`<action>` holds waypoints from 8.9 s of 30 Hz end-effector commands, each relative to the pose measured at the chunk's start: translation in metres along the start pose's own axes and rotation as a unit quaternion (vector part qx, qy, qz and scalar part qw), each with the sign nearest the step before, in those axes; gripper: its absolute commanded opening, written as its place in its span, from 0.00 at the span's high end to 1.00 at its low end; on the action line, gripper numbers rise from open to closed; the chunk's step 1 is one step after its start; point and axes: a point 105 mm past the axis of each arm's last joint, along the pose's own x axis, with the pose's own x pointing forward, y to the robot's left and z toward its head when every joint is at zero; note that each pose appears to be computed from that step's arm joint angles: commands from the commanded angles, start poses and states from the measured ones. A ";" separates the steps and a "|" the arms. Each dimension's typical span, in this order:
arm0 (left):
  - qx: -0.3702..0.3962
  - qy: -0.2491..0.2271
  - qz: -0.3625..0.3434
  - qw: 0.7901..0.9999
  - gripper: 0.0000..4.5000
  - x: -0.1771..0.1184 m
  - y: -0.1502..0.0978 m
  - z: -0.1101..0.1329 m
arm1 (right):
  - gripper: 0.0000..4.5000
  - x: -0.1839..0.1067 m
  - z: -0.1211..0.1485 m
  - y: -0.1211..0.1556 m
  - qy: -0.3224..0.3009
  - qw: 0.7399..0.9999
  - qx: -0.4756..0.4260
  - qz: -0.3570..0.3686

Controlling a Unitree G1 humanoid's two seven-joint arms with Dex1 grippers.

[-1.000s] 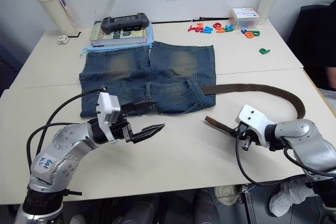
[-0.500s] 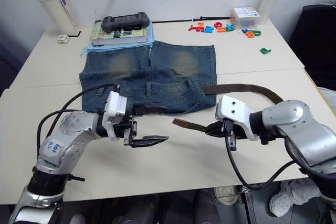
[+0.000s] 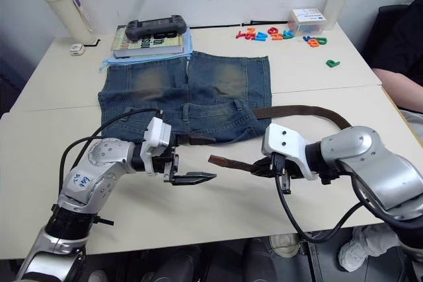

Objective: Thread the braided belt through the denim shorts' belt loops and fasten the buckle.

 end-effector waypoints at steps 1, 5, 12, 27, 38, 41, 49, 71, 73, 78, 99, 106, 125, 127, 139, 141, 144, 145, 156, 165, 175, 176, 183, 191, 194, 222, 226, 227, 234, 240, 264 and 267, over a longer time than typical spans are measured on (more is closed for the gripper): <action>-0.004 -0.006 0.001 1.000 0.14 0.005 0.001 0.002 | 1.00 -0.003 0.013 0.002 -0.013 1.000 -0.023 -0.001; -0.018 -0.006 -0.013 1.000 0.53 0.011 -0.005 -0.001 | 1.00 -0.002 0.015 0.002 -0.016 1.000 -0.025 0.001; -0.035 -0.031 -0.020 0.999 0.99 0.011 -0.008 0.009 | 1.00 -0.002 0.016 0.000 -0.015 1.000 -0.028 -0.001; -0.123 -0.060 0.000 0.991 1.00 0.009 -0.012 0.005 | 0.29 -0.022 0.027 -0.016 -0.062 0.994 0.012 -0.093; -0.353 -0.170 0.086 0.916 1.00 -0.003 0.014 0.006 | 0.07 -0.074 0.039 0.015 -0.289 0.920 0.229 -0.135; -0.381 -0.194 0.090 0.899 1.00 -0.004 0.020 0.012 | 0.07 -0.055 0.044 0.034 -0.337 0.878 0.326 -0.094; -0.380 -0.187 0.074 0.903 1.00 0.000 0.014 0.018 | 0.07 0.001 0.044 0.026 -0.408 0.723 0.553 -0.070; -0.382 -0.198 0.091 0.898 1.00 -0.005 0.016 0.023 | 0.07 -0.003 0.039 -0.022 -0.515 0.620 0.580 -0.120; -0.382 -0.196 0.090 0.899 1.00 -0.005 0.016 0.022 | 0.19 -0.002 0.039 -0.021 -0.512 0.626 0.575 -0.122; -0.381 -0.192 0.084 0.900 1.00 -0.004 0.013 0.023 | 0.67 -0.002 0.043 -0.021 -0.514 0.632 0.566 -0.123; -0.140 -0.007 0.210 0.968 0.20 -0.046 0.026 -0.027 | 1.00 -0.027 0.037 -0.051 -0.548 0.592 0.541 -0.239; 0.183 0.115 0.280 0.935 0.20 -0.050 0.059 -0.055 | 1.00 -0.037 0.040 -0.053 -0.560 0.578 0.539 -0.250; 0.309 0.163 0.262 0.900 0.93 -0.033 0.074 -0.077 | 1.00 -0.052 0.044 -0.049 -0.576 0.564 0.536 -0.252; 0.309 0.159 0.255 0.902 0.93 -0.032 0.070 -0.074 | 1.00 -0.052 0.043 -0.050 -0.575 0.563 0.534 -0.258; 0.277 0.144 0.254 0.915 0.93 -0.043 0.024 -0.041 | 1.00 -0.057 0.029 -0.056 -0.564 0.558 0.526 -0.306; 0.249 0.139 0.263 0.922 0.93 -0.048 0.014 -0.034 | 1.00 -0.057 0.027 -0.057 -0.560 0.560 0.525 -0.312; 0.221 0.128 0.267 0.929 0.93 -0.051 0.005 -0.027 | 1.00 -0.056 0.024 -0.057 -0.552 0.565 0.526 -0.316; 0.209 0.123 0.267 0.933 0.93 -0.051 0.003 -0.027 | 1.00 -0.054 0.022 -0.058 -0.547 0.567 0.528 -0.318; 0.125 0.137 0.240 0.953 0.62 -0.061 -0.007 -0.050 | 1.00 -0.044 0.008 -0.064 -0.509 0.580 0.548 -0.321; 0.027 0.047 0.230 0.972 0.03 -0.082 -0.013 -0.014 | 1.00 -0.036 0.011 -0.072 -0.482 0.621 0.541 -0.298; -0.074 -0.035 0.212 0.974 0.03 -0.084 -0.016 0.020 | 1.00 -0.026 0.006 -0.089 -0.458 0.646 0.548 -0.269; -0.075 -0.034 0.216 0.973 0.03 -0.085 -0.016 0.019 | 1.00 -0.025 0.004 -0.090 -0.455 0.647 0.550 -0.269; -0.081 -0.017 0.233 0.969 0.03 -0.098 -0.016 0.003 | 1.00 -0.008 -0.005 -0.096 -0.433 0.665 0.559 -0.243; -0.064 0.001 0.237 0.969 0.03 -0.103 -0.016 -0.008 | 1.00 0.010 -0.007 -0.102 -0.412 0.678 0.568 -0.219; -0.059 0.000 0.240 0.969 0.03 -0.103 -0.014 -0.009 | 1.00 0.020 -0.006 -0.100 -0.402 0.682 0.577 -0.203; 0.052 0.077 0.248 0.964 0.03 -0.030 0.029 -0.024 | 1.00 0.081 0.002 -0.073 -0.342 0.696 0.609 -0.167; 0.051 0.074 0.255 0.963 0.03 -0.036 0.032 -0.020 | 1.00 0.073 -0.006 -0.076 -0.332 0.696 0.607 -0.190; 0.049 0.071 0.258 0.962 0.02 -0.037 0.033 -0.019 | 0.91 0.071 -0.007 -0.077 -0.330 0.697 0.606 -0.197; 0.038 0.054 0.272 0.960 0.02 -0.048 0.034 -0.011 | 0.36 0.045 -0.007 -0.077 -0.341 0.687 0.605 -0.214; 0.026 0.048 0.284 0.957 0.02 -0.054 0.035 -0.009 | 0.15 0.026 -0.002 -0.059 -0.333 0.704 0.592 -0.209; -0.062 -0.001 0.262 0.963 0.02 -0.018 0.048 -0.008 | 0.15 0.039 -0.003 -0.009 -0.121 0.926 0.185 -0.305; -0.073 -0.005 0.270 0.960 0.02 -0.018 0.054 -0.005 | 0.26 0.039 -0.002 -0.009 -0.135 0.918 0.187 -0.321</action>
